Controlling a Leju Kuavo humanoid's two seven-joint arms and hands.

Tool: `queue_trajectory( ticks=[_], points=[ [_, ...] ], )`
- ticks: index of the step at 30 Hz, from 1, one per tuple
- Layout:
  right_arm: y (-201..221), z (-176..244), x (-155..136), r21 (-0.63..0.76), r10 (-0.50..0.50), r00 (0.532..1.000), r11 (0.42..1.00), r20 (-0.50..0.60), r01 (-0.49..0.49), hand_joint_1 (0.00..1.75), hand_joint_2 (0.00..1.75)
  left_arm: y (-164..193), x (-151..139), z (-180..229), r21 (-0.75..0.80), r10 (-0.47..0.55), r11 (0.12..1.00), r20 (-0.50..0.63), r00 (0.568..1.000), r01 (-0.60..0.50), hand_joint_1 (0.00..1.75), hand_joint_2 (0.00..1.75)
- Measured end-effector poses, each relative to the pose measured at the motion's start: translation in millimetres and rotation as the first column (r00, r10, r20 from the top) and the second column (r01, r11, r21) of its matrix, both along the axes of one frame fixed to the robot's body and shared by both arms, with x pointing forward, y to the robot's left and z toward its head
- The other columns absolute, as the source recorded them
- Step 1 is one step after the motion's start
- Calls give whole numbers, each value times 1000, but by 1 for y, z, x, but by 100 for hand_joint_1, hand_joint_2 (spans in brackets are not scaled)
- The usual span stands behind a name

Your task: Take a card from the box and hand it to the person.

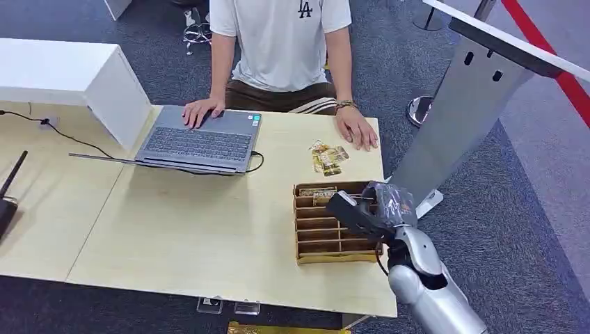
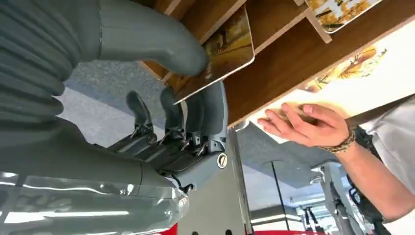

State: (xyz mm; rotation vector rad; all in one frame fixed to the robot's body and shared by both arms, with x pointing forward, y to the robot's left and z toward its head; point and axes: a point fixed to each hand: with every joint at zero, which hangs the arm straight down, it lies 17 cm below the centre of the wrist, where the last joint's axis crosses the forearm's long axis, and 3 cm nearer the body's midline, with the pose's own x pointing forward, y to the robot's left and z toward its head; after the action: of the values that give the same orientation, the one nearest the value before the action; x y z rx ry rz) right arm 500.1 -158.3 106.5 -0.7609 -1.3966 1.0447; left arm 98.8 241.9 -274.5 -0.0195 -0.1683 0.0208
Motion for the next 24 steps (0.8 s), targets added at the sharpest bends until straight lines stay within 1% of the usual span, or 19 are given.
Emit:
queue_trajectory(
  ticks=[4,5,6,7,8,10,13,24],
  points=[
    [0,1,1,0,0,1000,1000,4,0,134,175,0,0,0,-1,-1,1000,2,1000,1,0,0],
    [0,1,1,0,0,1000,1000,4,0,138,175,0,0,0,-1,0,1000,2,1000,0,0,0],
    [0,1,1,0,0,1000,1000,4,0,136,175,0,0,0,-1,-1,1000,3,1000,1,0,0],
    [0,1,1,1,0,1000,1000,4,0,134,175,0,0,0,-2,0,1000,3,1000,0,0,175],
    [0,1,1,2,0,1000,1000,4,0,136,175,0,1,0,-2,0,1000,4,1000,0,0,175],
    [1,1,1,6,1,1000,1000,2,-1,134,175,-2,1,1,-10,-2,1000,7,1000,2,0,175],
    [1,1,1,8,2,1000,1000,2,-2,140,175,-3,2,1,-16,-3,1000,11,1000,3,0,175],
    [5,1,1,18,10,1000,1000,1,-10,140,175,-4,1,1,-18,-10,1000,9,1000,10,0,175]
  ],
)
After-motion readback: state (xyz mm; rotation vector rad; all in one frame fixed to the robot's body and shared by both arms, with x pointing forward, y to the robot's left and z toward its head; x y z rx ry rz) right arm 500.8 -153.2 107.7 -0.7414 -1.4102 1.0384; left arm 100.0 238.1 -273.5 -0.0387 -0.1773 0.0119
